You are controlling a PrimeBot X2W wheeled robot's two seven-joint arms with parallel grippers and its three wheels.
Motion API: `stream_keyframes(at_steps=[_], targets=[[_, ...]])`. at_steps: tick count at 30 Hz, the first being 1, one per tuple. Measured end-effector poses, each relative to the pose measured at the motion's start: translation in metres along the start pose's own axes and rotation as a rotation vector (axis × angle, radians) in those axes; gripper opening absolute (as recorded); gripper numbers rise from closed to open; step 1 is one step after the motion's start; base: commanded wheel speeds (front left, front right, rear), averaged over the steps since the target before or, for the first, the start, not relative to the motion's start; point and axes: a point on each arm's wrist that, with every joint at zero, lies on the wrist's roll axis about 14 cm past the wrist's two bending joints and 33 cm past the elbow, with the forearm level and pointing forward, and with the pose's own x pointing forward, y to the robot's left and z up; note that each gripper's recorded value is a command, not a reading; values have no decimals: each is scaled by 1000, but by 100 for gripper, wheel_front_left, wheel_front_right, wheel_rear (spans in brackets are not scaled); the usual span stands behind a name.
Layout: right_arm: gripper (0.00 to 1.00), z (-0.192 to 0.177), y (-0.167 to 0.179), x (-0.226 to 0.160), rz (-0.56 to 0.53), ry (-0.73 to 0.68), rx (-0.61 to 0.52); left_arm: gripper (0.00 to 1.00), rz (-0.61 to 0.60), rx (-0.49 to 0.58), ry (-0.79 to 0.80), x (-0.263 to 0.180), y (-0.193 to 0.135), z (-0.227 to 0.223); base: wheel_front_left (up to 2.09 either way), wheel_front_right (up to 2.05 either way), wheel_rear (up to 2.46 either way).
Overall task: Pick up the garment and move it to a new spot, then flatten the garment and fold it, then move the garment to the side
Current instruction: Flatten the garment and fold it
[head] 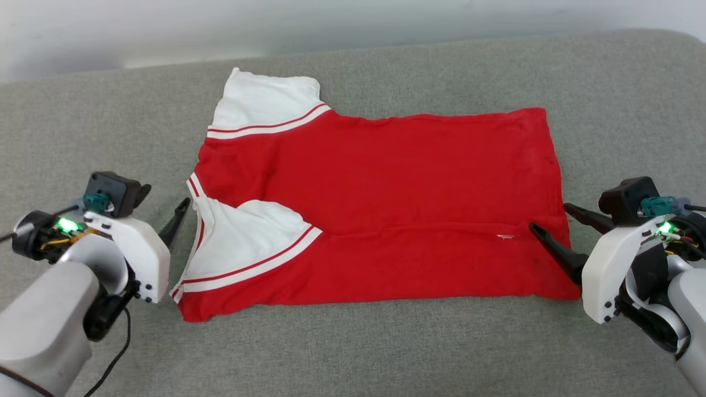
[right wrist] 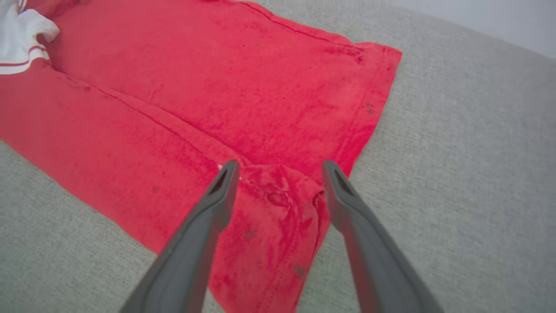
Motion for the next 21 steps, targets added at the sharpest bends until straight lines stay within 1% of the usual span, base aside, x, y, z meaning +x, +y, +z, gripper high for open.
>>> stream_keyframes(at_steps=[4,9,12,13,14,18,21], targets=[[100,6,2,-6,-2,-21,-11,100,-16,6,59,-11,5,9,0,0,0],[100,10,6,-8,4,-34,-16,100,-78,7,222,-24,3,8,0,0,0],[100,8,9,-7,11,-20,-16,100,-129,17,307,-30,-5,9,0,0,0],[100,6,10,-7,15,-13,-16,100,-148,3,340,-32,-10,6,0,0,0],[100,5,11,-7,17,-5,-17,100,-172,-17,379,-34,-15,3,0,0,0],[100,1,14,-6,28,15,-17,100,-235,-8,558,-47,-27,-20,0,0,0],[100,-3,16,-6,33,36,-11,100,-292,-26,649,-52,-41,-33,0,0,0]])
